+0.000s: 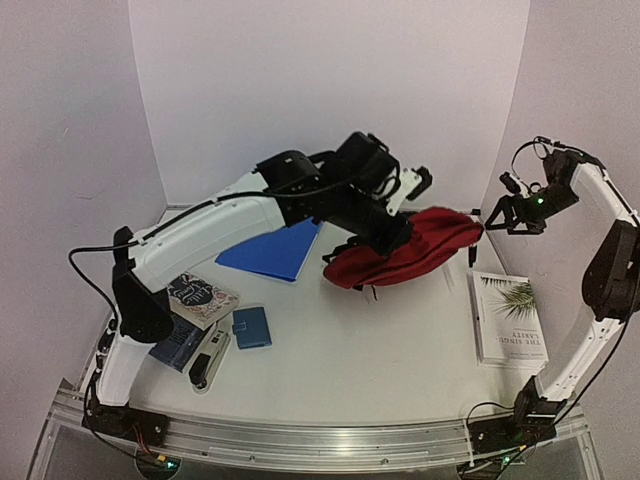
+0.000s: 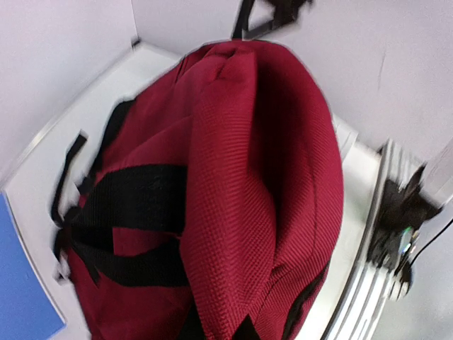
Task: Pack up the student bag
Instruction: Adjust the student bag at the center of the board.
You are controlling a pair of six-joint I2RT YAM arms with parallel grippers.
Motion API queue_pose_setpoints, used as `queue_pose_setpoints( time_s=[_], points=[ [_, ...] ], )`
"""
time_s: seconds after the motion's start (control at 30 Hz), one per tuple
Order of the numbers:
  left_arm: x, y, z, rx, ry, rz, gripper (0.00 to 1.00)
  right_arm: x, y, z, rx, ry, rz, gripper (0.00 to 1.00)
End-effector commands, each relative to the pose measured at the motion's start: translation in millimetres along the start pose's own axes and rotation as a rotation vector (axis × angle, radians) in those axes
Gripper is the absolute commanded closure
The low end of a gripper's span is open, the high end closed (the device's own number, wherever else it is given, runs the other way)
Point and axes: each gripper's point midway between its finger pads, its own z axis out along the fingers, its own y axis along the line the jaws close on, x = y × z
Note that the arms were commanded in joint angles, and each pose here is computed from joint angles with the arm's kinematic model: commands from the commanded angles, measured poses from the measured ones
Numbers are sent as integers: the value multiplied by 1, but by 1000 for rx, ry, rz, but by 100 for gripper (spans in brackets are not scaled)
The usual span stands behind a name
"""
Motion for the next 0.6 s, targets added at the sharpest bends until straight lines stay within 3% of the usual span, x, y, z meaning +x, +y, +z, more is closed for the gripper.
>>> queue_pose_setpoints(
  time_s=[0.0,0.17,0.3,0.4,0.57],
  points=[
    [-134,-13,-132,63,-517,-68,100,-10,1,-11,-12,-38,16,2],
    [-175,-24,-198,165,-723,-121,100,-7,1,-10,-24,-40,20,2],
    [-178,-1,-221,163,-780,-221,100,-6,5,-6,-63,-41,30,2],
    [-155,50,-214,117,-764,-386,100,-4,7,0,-91,-34,39,2],
    [-80,134,-194,-17,-687,-667,100,3,12,8,-140,-20,59,2]
  ],
)
